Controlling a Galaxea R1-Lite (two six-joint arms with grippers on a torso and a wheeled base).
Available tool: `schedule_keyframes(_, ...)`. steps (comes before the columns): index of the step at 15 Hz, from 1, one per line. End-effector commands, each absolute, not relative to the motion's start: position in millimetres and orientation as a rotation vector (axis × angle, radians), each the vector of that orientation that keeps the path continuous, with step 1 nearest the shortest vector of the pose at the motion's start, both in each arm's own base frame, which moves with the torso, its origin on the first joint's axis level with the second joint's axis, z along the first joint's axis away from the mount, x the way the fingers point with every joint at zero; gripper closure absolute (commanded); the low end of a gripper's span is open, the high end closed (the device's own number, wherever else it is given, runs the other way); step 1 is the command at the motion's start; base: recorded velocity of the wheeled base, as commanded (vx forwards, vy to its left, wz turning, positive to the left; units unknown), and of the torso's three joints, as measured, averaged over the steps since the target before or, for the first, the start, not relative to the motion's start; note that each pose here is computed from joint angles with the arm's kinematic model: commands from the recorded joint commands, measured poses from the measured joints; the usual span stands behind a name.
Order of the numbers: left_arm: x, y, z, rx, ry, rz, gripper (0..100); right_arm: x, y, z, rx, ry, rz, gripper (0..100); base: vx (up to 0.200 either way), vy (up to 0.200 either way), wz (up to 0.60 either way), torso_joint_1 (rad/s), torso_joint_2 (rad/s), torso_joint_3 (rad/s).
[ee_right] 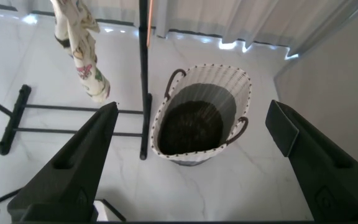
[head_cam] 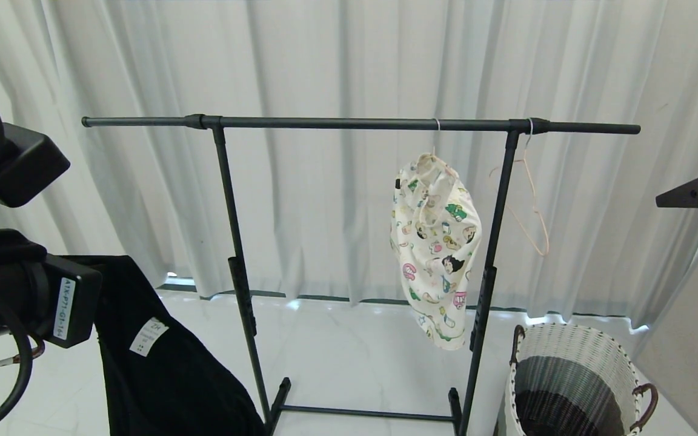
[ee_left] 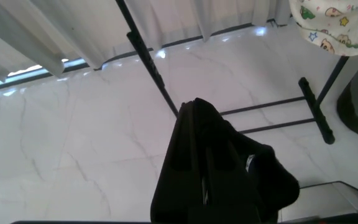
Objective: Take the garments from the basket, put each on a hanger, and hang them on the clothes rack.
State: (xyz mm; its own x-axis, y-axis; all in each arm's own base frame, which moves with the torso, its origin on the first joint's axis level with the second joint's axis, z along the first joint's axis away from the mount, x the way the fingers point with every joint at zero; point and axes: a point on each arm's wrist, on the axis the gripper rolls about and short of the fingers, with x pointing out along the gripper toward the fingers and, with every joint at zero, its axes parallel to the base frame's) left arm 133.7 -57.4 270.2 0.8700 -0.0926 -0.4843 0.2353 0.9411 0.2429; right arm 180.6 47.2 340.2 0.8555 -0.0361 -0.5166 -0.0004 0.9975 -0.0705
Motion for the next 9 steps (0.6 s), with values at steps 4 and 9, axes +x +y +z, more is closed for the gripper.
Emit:
schedule_keyframes(4,133.9,-57.4,270.2,0.302,0.488,-0.174,100,183.7,48.3,338.2,-0.066,0.554,-0.02,0,0.0,0.0,0.0,0.226,-0.5,-0.275)
schedule_keyframes(9,134.7,-57.8,269.9,0.31,0.489,-0.177,100,188.8,49.6,329.0,-0.062,0.555,-0.016,0,0.12,0.0,0.0,0.1,-0.22,-0.12)
